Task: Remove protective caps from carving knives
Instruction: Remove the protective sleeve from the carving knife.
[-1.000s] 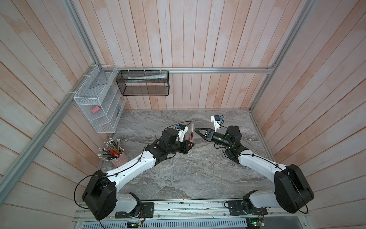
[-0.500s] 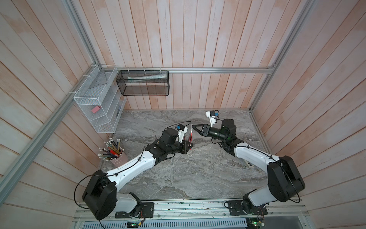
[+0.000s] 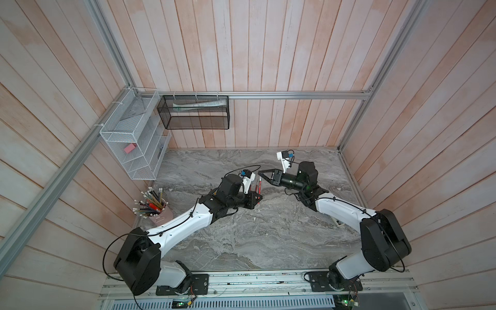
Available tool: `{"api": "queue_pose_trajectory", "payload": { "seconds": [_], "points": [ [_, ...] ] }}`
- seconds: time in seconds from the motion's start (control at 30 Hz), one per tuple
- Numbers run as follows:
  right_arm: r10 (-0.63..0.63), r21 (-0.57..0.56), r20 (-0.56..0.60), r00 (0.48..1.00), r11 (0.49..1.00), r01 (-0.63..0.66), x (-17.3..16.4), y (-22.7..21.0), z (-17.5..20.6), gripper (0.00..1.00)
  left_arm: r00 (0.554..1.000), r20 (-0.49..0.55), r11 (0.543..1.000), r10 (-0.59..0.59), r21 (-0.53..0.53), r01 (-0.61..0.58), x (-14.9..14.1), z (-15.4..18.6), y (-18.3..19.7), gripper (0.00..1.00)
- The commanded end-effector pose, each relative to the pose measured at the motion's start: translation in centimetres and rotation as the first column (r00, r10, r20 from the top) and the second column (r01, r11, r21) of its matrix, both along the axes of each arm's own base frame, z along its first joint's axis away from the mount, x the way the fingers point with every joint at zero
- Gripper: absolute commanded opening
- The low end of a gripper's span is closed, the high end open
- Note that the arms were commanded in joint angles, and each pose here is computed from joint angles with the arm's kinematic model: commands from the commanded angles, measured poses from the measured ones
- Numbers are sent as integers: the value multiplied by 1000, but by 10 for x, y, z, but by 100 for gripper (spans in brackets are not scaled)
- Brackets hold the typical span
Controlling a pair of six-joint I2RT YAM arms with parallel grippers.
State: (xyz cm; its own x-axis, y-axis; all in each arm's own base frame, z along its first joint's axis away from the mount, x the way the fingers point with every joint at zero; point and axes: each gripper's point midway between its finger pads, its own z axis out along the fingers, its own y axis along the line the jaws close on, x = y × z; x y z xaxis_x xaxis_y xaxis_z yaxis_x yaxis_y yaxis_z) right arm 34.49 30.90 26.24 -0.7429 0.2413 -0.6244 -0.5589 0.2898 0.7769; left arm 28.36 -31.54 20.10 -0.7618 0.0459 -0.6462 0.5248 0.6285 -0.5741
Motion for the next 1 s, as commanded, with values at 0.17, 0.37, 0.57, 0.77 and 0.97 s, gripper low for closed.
{"api": "queue_pose_trajectory", "payload": {
  "seconds": [0.17, 0.37, 0.57, 0.77, 0.97],
  "points": [
    [-3, -9, 19, 1000, 1000, 4, 5, 4, 4, 7, 999, 31, 1000, -19, -10, 19, 1, 9, -3, 0],
    [-23, -26, 31, 999, 999, 24, 12, 3, 8, 0, 1000, 21, 1000, -19, -7, 20, -1, 4, -3, 0],
    [-56, -47, 69, 996, 997, 59, 31, 0, 24, 0, 1000, -12, 1000, -16, 1, 16, -2, -10, -3, 0],
    [-114, -45, 96, 989, 992, 119, 51, -10, 37, 0, 999, -45, 1000, -22, 15, 23, -6, -27, -6, 0],
    [-161, -35, 110, 981, 985, 166, 63, -21, 41, 0, 997, -75, 999, -32, 27, 34, -9, -41, -10, 0]
  ]
}}
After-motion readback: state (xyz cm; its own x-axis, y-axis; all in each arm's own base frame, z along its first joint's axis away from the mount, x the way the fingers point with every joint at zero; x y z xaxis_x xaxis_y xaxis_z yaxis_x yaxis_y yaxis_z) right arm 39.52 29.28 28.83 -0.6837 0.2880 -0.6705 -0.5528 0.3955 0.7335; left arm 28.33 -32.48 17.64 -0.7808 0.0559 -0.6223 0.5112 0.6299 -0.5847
